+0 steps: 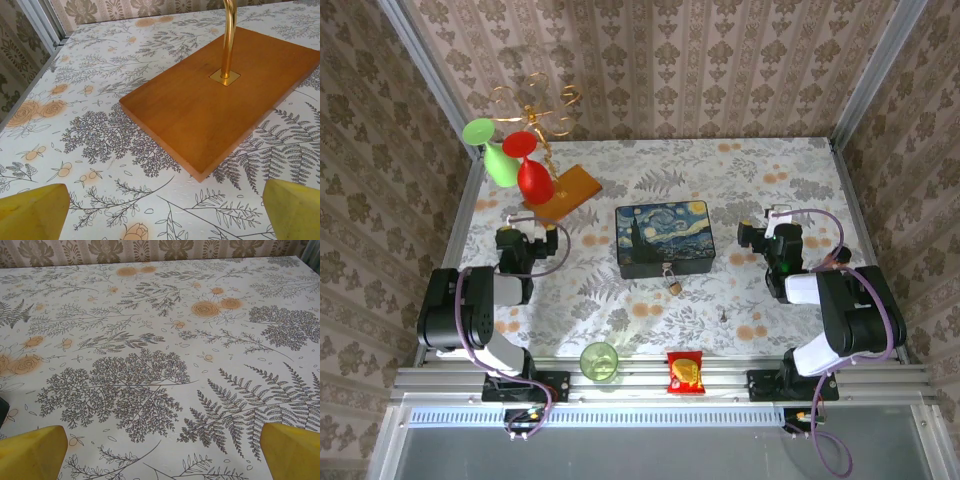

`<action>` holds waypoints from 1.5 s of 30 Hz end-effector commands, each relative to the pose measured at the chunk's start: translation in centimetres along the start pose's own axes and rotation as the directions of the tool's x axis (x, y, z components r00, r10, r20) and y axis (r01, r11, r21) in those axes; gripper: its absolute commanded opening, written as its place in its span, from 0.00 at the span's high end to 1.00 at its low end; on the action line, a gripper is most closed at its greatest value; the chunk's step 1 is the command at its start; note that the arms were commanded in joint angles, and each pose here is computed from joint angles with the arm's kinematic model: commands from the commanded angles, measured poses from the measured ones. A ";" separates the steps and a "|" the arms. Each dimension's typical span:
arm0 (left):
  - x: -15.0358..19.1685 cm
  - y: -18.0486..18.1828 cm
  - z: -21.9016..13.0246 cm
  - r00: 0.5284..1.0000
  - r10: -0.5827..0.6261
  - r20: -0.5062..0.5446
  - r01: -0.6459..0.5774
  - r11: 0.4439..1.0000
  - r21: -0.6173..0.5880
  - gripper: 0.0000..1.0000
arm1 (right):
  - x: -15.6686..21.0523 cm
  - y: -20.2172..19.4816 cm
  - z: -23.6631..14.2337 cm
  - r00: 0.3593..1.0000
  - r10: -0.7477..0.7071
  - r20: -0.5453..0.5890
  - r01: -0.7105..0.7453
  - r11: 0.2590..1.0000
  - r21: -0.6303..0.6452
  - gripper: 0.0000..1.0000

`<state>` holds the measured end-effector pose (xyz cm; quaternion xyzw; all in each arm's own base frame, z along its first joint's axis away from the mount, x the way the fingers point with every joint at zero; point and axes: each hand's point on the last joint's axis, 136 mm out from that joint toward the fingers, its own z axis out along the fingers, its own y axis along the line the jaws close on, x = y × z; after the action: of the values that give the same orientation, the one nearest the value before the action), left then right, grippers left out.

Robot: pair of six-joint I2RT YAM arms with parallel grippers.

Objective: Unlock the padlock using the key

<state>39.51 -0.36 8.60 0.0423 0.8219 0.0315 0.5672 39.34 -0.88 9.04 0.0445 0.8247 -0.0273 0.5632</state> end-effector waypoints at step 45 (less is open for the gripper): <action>-6.0 -1.2 -5.2 0.977 0.127 0.171 -0.109 0.988 -0.108 0.00 | -3.8 0.7 -2.8 0.996 0.046 -0.075 -0.046 0.999 0.007 0.00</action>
<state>37.54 -2.86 15.43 0.0658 0.7629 0.0662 0.6398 39.11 0.01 14.28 0.0452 0.8194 -0.0129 0.5713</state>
